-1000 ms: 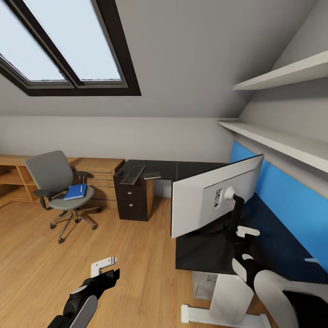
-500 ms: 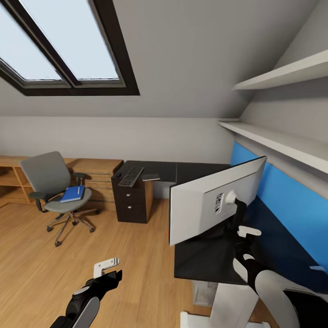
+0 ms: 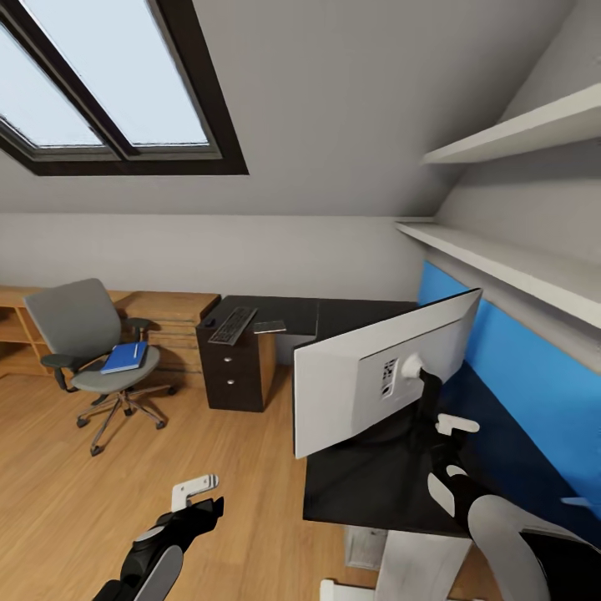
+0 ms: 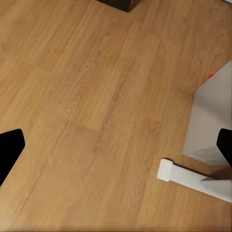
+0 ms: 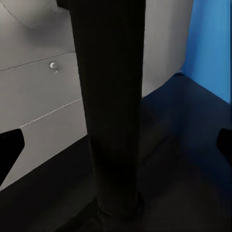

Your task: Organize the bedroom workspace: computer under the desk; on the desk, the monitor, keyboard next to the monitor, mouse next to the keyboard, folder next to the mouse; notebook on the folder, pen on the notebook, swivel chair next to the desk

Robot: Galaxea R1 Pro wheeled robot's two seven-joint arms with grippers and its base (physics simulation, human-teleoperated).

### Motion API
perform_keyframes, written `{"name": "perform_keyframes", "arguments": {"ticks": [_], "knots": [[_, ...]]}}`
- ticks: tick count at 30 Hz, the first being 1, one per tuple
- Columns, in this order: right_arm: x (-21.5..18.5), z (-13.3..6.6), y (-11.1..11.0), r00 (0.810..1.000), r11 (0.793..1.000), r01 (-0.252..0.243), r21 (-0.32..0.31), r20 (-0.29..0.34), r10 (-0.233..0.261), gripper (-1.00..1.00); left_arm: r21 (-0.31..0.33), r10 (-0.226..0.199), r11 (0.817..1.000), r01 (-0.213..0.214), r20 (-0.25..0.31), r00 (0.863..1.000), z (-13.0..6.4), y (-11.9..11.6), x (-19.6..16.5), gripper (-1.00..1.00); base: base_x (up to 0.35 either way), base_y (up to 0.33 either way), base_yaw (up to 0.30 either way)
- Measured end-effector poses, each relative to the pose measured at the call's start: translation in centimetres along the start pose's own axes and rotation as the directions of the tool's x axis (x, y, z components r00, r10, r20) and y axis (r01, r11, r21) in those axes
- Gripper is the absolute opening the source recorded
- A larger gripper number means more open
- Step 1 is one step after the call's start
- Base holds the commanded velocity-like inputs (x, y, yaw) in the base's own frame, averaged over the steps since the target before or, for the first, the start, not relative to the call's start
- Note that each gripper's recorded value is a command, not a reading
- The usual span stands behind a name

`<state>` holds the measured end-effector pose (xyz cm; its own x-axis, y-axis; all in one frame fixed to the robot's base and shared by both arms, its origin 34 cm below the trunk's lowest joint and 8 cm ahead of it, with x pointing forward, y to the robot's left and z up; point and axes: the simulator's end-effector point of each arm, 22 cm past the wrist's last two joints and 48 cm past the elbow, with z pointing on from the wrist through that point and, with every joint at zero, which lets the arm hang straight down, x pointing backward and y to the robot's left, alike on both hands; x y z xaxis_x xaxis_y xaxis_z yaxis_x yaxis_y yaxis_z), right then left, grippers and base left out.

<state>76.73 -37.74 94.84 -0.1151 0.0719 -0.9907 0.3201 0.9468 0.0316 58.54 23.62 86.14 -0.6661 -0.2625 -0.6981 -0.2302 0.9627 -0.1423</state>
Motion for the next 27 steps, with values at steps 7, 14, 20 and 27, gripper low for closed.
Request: {"name": "perform_keyframes", "arguments": {"ticks": [7, 14, 20, 27], "knots": [[-0.02, -0.03, 0.0, 1.0, 1.0, 0.001, 0.0, 0.0, -0.001, 1.0, -0.002, 0.001, 1.0, -0.001, -0.001, 1.0, 0.01, 0.08, 0.1, 1.0, 0.092, -0.012, 0.0], [0.01, 0.0, 0.04, 1.0, 1.0, 0.001, -0.002, -0.001, -0.001, 1.0, -0.002, 0.0, 1.0, 0.0, -0.002, 1.0, 0.05, 0.09, 0.11, 1.0, 0.05, -0.001, 0.0], [-0.01, -0.02, 0.04, 1.0, 1.0, 0.001, -0.002, 0.0, -0.001, 1.0, -0.002, 0.0, 1.0, 0.0, -0.002, 1.0, 0.03, 0.08, 0.12, 1.0, 0.139, 0.0, 0.0], [0.01, 0.0, 0.05, 1.0, 1.0, 0.001, -0.002, -0.001, -0.001, 1.0, -0.002, 0.0, 1.0, 0.0, -0.002, 1.0, 0.06, 0.08, 0.11, 1.0, 0.043, -0.001, 0.0]]}}
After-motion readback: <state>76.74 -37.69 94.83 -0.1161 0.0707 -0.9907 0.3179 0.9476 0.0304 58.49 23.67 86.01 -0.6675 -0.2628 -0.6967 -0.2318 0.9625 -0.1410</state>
